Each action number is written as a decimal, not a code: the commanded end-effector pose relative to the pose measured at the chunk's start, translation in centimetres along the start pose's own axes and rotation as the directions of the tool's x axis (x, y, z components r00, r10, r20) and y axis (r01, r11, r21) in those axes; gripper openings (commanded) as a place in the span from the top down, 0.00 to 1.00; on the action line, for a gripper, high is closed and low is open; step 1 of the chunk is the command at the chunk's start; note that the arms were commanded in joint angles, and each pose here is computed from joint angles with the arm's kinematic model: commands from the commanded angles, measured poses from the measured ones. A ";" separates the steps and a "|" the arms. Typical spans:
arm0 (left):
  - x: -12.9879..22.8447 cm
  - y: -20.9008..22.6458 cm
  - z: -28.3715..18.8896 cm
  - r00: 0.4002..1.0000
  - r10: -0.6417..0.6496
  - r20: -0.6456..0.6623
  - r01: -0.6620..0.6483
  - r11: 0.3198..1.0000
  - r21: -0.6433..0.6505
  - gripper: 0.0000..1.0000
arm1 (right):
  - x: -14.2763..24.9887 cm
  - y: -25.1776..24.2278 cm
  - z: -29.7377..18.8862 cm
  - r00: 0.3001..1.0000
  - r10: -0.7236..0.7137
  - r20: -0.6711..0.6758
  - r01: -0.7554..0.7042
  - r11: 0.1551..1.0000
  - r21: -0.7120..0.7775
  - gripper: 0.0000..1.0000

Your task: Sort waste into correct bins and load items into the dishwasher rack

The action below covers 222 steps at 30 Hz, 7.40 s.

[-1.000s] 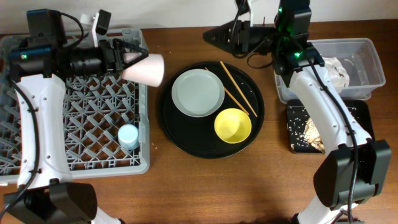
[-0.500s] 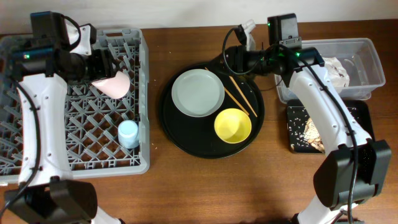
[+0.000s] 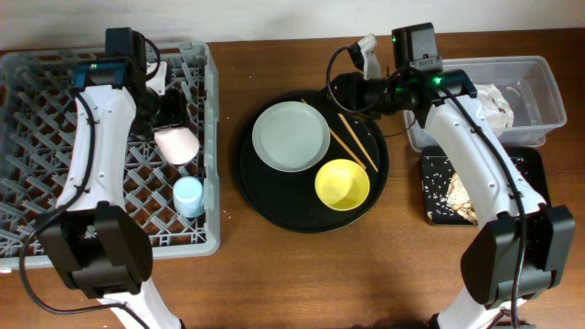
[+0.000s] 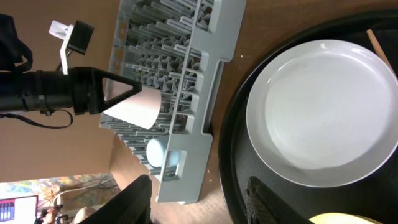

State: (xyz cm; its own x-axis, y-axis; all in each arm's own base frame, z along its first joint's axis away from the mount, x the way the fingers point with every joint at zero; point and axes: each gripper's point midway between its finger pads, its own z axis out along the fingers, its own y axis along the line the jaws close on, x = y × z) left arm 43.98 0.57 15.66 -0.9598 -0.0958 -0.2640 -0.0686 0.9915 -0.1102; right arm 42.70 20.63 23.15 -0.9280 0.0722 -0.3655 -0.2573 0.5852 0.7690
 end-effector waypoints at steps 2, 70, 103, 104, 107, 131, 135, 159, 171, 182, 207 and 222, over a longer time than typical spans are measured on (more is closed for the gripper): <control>-0.3 1.7 0.1 1.000 0.005 0.010 -0.004 0.996 -0.092 0.38 | -0.1 -0.1 0.1 1.000 -0.016 0.003 0.016 1.000 0.011 0.50; 1.0 -13.9 -10.9 0.954 0.262 0.148 -0.287 0.942 0.177 0.01 | 12.6 -10.6 -8.1 0.937 0.340 -0.075 -0.162 0.616 0.771 0.47; 1.8 -16.2 -4.4 0.966 0.237 0.100 -0.253 0.946 0.201 0.01 | 16.8 -16.9 1.4 0.926 0.365 -0.094 -0.192 0.672 0.715 0.66; 1.8 -16.2 -4.4 0.966 0.237 0.100 -0.253 0.946 0.202 0.01 | 17.1 -16.8 2.0 0.924 0.365 -0.109 -0.186 0.682 0.708 0.67; 1.8 -16.2 -4.4 0.966 0.237 0.100 -0.253 0.946 0.202 0.01 | 17.2 -16.3 2.6 0.929 0.349 -0.124 -0.168 0.695 0.699 0.72; 5.1 -18.3 -1.4 0.961 0.277 0.011 -0.269 0.920 0.285 0.01 | 7.8 -9.7 -7.1 0.975 0.223 0.026 -0.186 0.740 0.647 0.32; 7.6 -20.1 0.7 0.952 0.305 -0.035 -0.282 0.913 0.296 0.02 | 7.7 -11.6 -8.9 0.965 0.254 0.064 -0.227 0.690 0.687 0.32; 16.2 -21.0 10.9 0.991 0.056 -0.123 -0.047 0.996 0.075 0.52 | 9.2 -12.2 -9.7 0.953 0.299 0.039 -0.233 0.651 0.722 0.31; 16.9 -21.4 11.4 0.989 0.045 -0.141 -0.030 0.993 0.110 0.98 | 9.3 -12.2 -9.7 0.952 0.304 0.036 -0.234 0.649 0.724 0.31; 11.3 -23.8 2.2 0.916 0.391 0.083 -0.400 0.901 0.170 1.00 | 9.2 -12.5 -10.0 0.955 0.295 0.044 -0.230 0.635 0.737 0.32; -14.5 1.7 -7.1 0.798 0.574 0.184 0.030 0.267 -0.963 1.00 | 7.5 -12.9 -9.3 0.965 0.249 0.077 -0.226 0.653 0.722 0.31; -14.3 4.5 -0.9 0.833 0.552 0.036 -0.087 0.195 -0.977 1.00 | 7.3 -12.9 -9.3 0.966 0.244 0.081 -0.226 0.656 0.721 0.31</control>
State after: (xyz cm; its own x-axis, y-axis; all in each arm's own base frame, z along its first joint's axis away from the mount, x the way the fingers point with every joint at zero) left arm 57.51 6.40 20.03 -0.8155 0.4792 -0.3247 -0.2032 0.2882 0.9358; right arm 36.62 6.38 15.77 -0.9378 0.2764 -0.2101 0.2293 0.9475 0.2228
